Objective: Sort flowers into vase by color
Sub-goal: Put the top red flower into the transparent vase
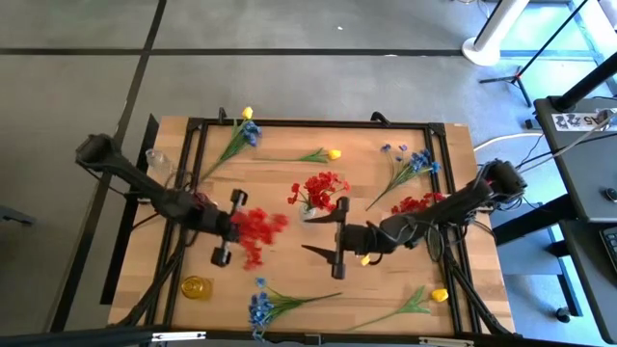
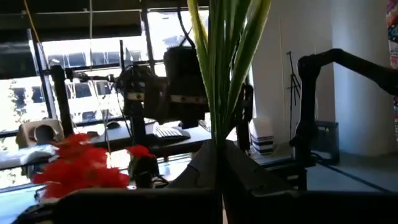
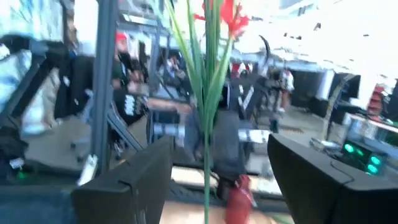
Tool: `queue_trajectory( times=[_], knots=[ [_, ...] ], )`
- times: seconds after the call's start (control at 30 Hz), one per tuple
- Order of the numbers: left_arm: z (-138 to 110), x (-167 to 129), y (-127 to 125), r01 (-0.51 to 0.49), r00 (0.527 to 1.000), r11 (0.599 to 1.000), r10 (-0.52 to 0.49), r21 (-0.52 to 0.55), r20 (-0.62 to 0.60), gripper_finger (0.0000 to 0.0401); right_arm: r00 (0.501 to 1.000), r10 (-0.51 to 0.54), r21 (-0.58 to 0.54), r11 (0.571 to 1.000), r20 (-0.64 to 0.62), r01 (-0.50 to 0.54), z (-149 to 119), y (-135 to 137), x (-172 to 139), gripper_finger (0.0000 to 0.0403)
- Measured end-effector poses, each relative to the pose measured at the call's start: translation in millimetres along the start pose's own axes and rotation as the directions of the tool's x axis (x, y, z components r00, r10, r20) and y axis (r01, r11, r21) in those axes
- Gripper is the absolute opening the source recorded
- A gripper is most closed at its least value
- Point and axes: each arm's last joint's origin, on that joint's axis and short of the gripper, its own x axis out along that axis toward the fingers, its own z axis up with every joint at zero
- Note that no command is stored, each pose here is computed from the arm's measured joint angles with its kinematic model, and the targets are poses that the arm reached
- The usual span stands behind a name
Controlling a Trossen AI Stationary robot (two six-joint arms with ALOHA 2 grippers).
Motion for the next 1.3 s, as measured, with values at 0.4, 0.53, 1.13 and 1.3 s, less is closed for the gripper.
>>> queue_trajectory(
  times=[0.4, 0.53, 1.13, 1.3],
  knots=[
    [-29.8, 52.3, -21.3, 0.051, 0.997, 0.999, -0.051, 0.001, 0.05, 0.0002, 1.0, 0.013, 0.048, 0.999, 0.006, -0.014, -7.6, 19.2, 35.6, 0.0261],
    [-28.6, 59.3, -20.5, 0.04, 0.998, 0.999, -0.04, 0.002, 0.056, 0.0002, 0.999, 0.032, 0.057, 0.998, -0.004, -0.031, -8.3, 18.5, 36.8, 0.0239],
    [-39.4, 65.9, 4.3, -0.064, 0.998, 0.998, 0.065, 0.018, -0.024, 0.0069, 0.995, 0.051, 0.112, 0.993, -0.082, -0.042, -21.0, 1.8, 44.6, 0.0016],
    [-32.4, 60.3, 0.0, -0.128, 0.988, 0.988, 0.134, 0.082, -0.078, 0.0123, 0.995, 0.041, 0.11, 0.993, -0.086, -0.032, -20.5, 1.5, 44.2, 0.0007]
  ],
)
